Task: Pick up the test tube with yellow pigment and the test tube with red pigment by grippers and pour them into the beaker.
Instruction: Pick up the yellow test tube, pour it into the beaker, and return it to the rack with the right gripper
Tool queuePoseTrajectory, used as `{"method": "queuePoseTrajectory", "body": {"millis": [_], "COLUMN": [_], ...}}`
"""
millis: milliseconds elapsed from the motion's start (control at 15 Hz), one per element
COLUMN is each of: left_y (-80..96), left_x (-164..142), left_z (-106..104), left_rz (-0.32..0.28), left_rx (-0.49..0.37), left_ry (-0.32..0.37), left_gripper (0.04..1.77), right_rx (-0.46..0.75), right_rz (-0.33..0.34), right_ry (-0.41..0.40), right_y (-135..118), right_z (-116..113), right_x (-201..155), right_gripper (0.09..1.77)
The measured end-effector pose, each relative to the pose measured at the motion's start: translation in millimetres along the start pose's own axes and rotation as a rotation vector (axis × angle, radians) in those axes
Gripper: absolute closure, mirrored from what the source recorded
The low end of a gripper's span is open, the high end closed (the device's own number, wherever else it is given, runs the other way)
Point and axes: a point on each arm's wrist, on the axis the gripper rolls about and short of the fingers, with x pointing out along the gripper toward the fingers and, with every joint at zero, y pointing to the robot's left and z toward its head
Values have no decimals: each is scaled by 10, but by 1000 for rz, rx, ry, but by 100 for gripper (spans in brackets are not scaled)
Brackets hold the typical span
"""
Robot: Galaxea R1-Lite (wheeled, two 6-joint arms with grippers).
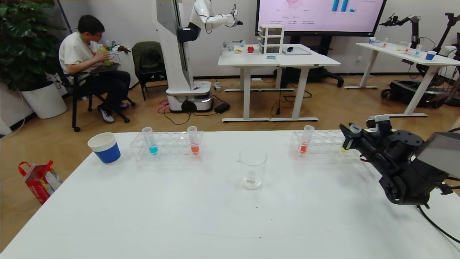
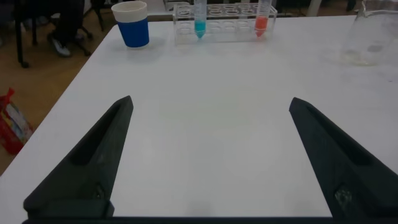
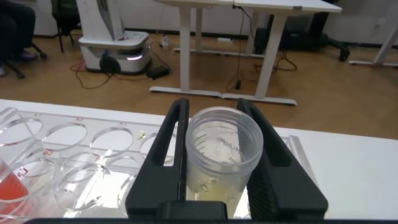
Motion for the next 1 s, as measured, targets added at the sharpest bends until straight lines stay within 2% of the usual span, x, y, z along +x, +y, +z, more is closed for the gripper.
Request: {"method": "queuePoseTrajectory", "body": {"millis": [200, 333, 600, 1000], "left_y": [0, 0, 0, 0], "left_x": [0, 0, 0, 0], "left_z": [0, 0, 0, 0], "left_rz": [0, 0, 0, 0], "left_rx": [0, 0, 0, 0], "left_ry": [0, 0, 0, 0], "left_gripper": [6, 6, 6, 6], "right_rx": [-8, -18, -30, -33], "right_rz": [-3, -1, 11, 38], "right_ry": [-34, -78, -116, -149], "right_y": [2, 20, 75, 147], "right_z": [151, 341, 696, 896], "right_x": [-2, 0, -34, 25], "right_gripper": [133, 133, 133, 133]}}
